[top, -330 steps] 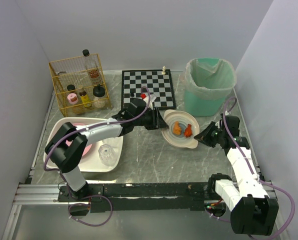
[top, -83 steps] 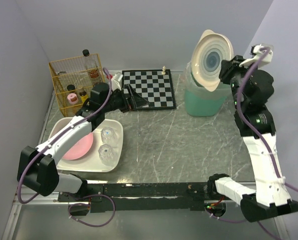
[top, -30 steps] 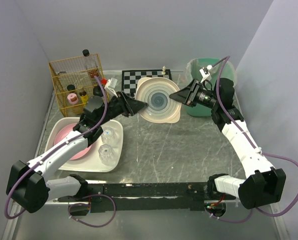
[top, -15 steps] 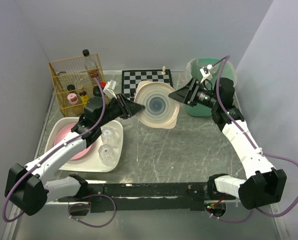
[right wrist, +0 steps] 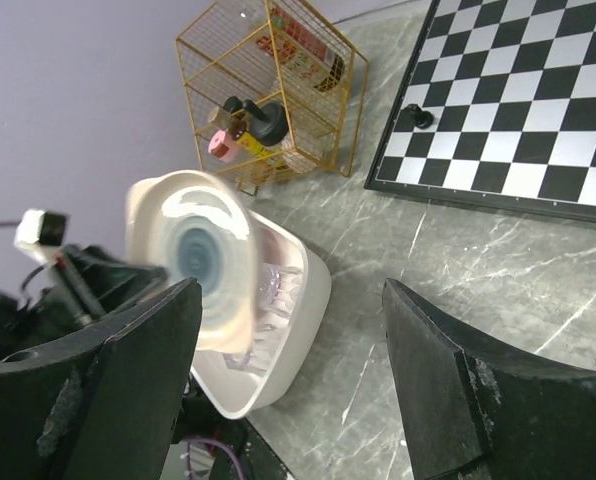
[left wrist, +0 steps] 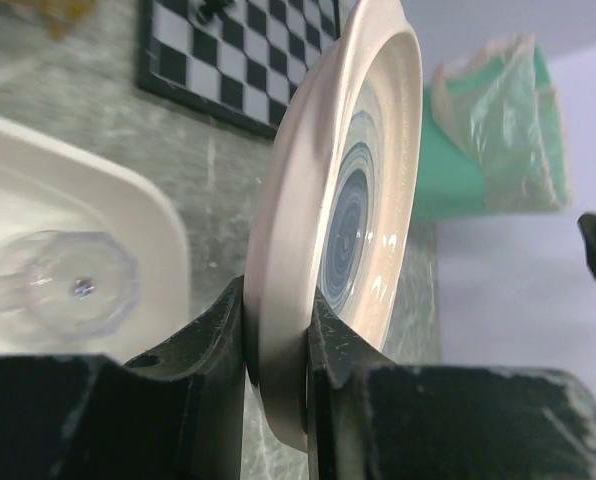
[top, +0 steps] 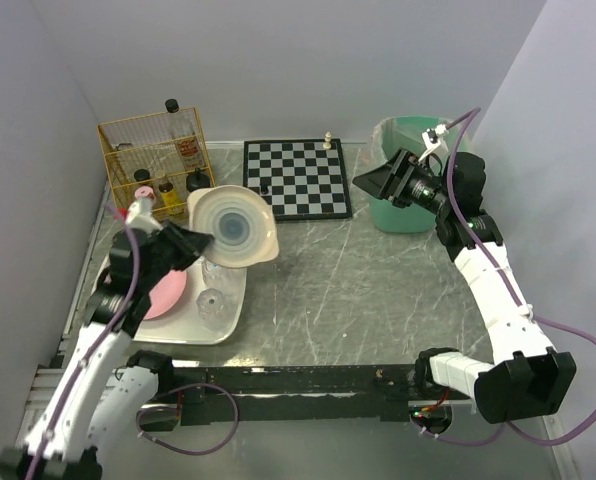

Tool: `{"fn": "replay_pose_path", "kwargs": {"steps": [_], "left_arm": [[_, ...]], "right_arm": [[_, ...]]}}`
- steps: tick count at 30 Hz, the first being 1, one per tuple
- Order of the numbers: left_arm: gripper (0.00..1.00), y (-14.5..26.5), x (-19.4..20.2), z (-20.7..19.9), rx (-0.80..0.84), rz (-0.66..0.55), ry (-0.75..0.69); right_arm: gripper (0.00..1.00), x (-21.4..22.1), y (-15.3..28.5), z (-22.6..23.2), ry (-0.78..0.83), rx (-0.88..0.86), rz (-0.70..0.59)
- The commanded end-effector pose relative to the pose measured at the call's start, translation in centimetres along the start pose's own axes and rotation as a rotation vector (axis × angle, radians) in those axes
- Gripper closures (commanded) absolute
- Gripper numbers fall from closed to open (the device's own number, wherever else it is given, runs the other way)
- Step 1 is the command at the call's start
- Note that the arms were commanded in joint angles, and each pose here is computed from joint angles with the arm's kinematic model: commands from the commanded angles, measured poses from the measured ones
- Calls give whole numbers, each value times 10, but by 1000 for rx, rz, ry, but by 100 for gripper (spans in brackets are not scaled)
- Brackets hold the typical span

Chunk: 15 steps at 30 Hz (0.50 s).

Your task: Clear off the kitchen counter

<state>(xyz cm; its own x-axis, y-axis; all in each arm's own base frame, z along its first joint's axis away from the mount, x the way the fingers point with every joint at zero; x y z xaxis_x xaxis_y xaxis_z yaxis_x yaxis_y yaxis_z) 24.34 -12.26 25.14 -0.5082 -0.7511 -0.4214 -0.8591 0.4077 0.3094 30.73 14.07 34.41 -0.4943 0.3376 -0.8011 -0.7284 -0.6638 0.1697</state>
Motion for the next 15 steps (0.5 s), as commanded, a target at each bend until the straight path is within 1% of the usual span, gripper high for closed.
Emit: {"fn": "replay_pose_path", "kwargs": {"steps": [1, 6, 8, 10, 15], "left_arm": [[99, 53, -28, -30, 95, -170, 24], [99, 77, -31, -11, 7, -263, 93], [99, 80, -28, -6, -14, -259, 113], [99, 78, -34, 2, -64, -299, 123], [99, 61, -43, 2, -96, -307, 121]], "right_arm": [[20, -2, -2, 2, 13, -52, -4], [21, -2, -10, 4, -19, -98, 14], [22, -1, -12, 6, -34, -130, 21], [23, 1, -14, 6, -44, -151, 31], [23, 6, -13, 4, -37, -147, 42]]}}
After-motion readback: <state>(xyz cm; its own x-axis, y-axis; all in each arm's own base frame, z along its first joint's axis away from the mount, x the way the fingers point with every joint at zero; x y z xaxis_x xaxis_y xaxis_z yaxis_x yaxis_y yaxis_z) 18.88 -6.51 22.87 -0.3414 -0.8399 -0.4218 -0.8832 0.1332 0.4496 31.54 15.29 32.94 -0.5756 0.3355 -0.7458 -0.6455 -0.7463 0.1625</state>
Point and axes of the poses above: each gripper's point midway between its finger pads, its own y axis back along the fingers, its own z axis along the line the jaws close on, x = y × z, the point moved 3 cm from there along y, back along the fingers, and after that the axes turned 10 degrees about y, right-handed, at the moved point
